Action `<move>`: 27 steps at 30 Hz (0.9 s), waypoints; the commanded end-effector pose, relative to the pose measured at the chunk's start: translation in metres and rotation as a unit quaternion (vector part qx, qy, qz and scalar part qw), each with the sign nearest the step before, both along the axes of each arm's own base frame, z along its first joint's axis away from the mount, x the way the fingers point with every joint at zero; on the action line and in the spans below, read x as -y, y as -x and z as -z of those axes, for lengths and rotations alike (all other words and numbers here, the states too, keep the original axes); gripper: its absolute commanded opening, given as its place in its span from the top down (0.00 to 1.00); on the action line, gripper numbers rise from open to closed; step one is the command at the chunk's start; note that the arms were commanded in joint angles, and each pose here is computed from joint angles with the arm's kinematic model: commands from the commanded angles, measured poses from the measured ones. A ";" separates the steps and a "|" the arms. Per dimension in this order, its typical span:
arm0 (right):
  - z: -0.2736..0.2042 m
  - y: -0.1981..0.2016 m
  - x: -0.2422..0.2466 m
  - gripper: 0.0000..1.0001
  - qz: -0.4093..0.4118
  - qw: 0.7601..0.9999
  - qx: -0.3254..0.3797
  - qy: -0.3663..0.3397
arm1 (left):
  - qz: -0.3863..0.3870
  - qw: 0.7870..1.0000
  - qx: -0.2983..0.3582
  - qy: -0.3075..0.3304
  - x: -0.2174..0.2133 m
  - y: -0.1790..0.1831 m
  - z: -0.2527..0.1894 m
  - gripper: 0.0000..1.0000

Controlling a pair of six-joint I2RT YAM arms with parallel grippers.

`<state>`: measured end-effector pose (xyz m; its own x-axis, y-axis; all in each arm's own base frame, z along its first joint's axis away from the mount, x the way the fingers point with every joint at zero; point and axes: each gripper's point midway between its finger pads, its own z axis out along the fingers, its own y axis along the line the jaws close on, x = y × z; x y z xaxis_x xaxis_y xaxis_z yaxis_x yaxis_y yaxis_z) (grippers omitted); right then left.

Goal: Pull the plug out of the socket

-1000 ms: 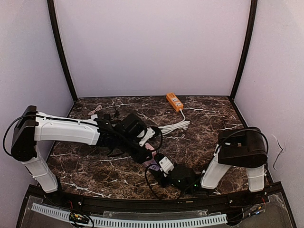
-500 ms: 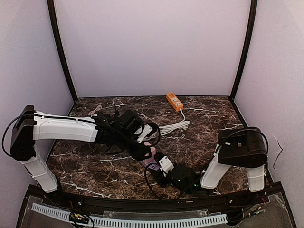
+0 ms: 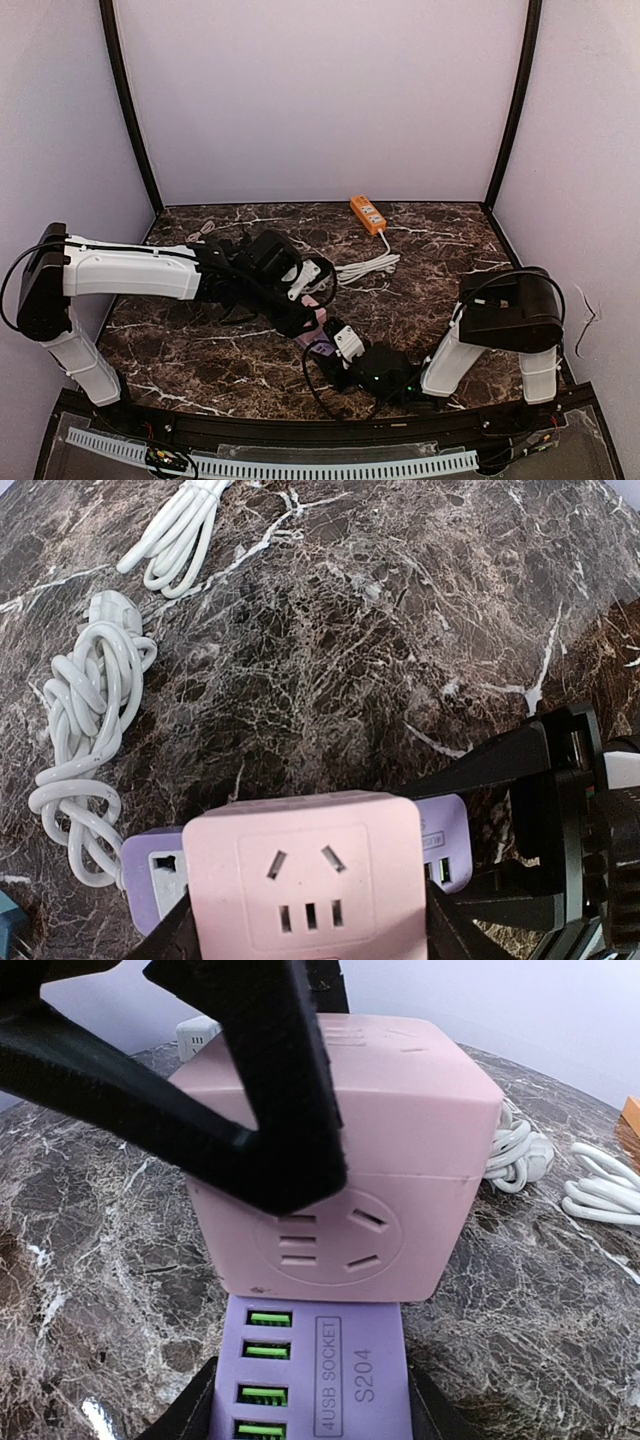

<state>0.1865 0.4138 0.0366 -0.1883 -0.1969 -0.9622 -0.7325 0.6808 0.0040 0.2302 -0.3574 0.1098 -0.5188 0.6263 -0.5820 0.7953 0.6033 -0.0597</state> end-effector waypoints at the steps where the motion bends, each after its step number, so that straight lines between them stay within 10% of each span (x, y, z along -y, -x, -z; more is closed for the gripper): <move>1: 0.038 -0.001 0.014 1.00 0.001 0.998 -0.024 0.063 | 0.036 0.995 0.044 0.079 0.019 0.005 -0.056 0.73; 14: 0.041 -0.002 0.013 1.00 0.002 0.997 -0.027 0.067 | -0.024 0.985 -0.024 0.171 0.012 -0.015 -0.073 0.78; 27: 0.046 -0.005 0.015 1.00 0.008 0.997 -0.035 0.072 | 0.030 0.996 0.071 0.033 0.017 0.002 -0.048 0.87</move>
<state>0.1905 0.4187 0.0394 -0.2018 -0.1802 -0.9627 -0.7325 0.6802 0.0262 0.2309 -0.3518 0.1133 -0.5112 0.6182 -0.5970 0.7878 0.6148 -0.0379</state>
